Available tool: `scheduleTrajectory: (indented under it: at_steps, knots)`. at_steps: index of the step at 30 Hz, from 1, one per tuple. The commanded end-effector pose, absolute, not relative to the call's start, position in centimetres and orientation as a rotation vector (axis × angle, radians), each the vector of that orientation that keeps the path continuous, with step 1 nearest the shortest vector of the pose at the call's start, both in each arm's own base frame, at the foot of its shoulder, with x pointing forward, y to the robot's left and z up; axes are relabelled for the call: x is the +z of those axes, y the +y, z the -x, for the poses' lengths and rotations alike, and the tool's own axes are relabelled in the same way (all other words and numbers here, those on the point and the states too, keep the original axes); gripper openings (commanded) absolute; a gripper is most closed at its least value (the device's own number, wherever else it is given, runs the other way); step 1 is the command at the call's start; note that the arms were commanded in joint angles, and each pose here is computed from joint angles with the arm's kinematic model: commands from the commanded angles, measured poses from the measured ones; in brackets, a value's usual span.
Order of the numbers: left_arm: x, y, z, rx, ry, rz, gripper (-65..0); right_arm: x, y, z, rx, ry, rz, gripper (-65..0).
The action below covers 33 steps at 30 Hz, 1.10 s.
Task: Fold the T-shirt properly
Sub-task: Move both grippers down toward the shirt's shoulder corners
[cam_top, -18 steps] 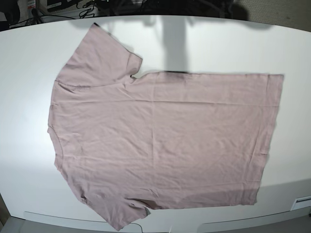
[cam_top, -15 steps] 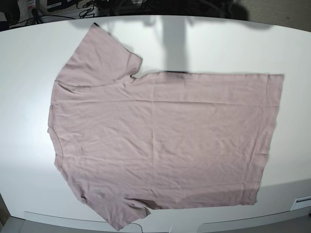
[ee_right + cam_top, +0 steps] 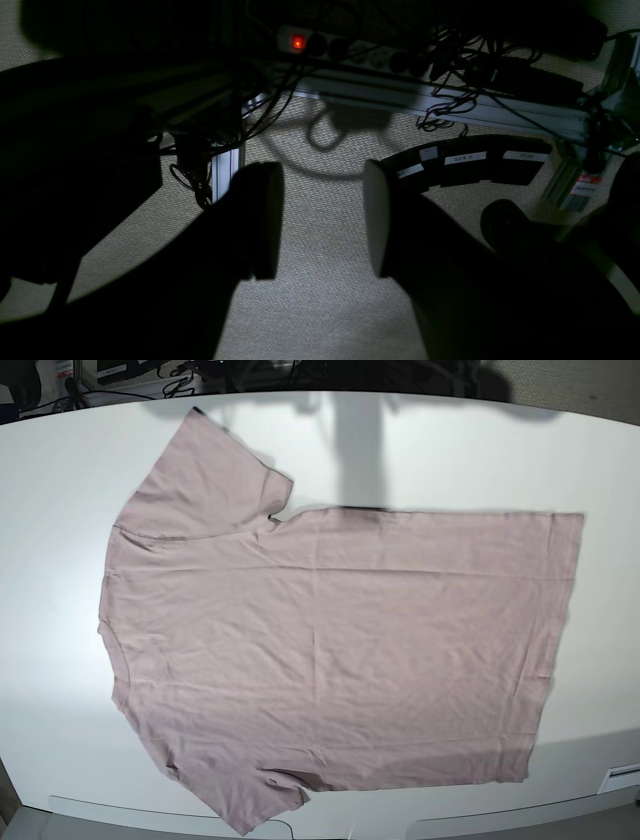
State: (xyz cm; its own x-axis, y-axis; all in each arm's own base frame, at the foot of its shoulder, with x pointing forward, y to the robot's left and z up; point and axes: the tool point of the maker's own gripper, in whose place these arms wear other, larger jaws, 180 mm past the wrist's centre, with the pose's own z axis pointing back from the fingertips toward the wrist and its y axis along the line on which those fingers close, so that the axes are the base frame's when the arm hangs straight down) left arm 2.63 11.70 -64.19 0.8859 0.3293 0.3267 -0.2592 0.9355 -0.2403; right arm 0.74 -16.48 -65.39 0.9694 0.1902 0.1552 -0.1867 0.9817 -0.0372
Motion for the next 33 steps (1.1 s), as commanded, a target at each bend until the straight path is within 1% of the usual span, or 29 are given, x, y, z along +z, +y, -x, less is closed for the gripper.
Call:
scheduleTrajectory:
  at_steps: [1, 13, 21, 26, 33]
  knots:
    - [-64.1, 11.9, -2.5, 0.311, -0.376, 0.191, -35.4, -65.3, -16.8, -0.9, 0.189, -0.173, 0.029, -37.9]
    - [-64.2, 11.9, -2.4, 0.313, -0.373, 0.191, -35.4, -65.1, -18.4, -0.8, 0.197, -0.179, 0.053, -37.9]
    - [-64.1, 12.1, -1.8, 0.31, -0.369, 0.185, -35.4, -65.0, -19.4, 0.5, 0.207, -0.169, 0.065, -37.9]
    - [-63.4, 13.4, -0.6, 0.295, -0.389, 0.154, -35.4, -64.7, -19.7, 1.8, 0.212, -0.178, 0.064, -37.9]
    - [-61.3, 15.9, 2.4, 0.293, -0.423, 0.102, -35.4, -63.4, -22.0, 4.1, 0.246, -0.186, 0.086, -37.9]
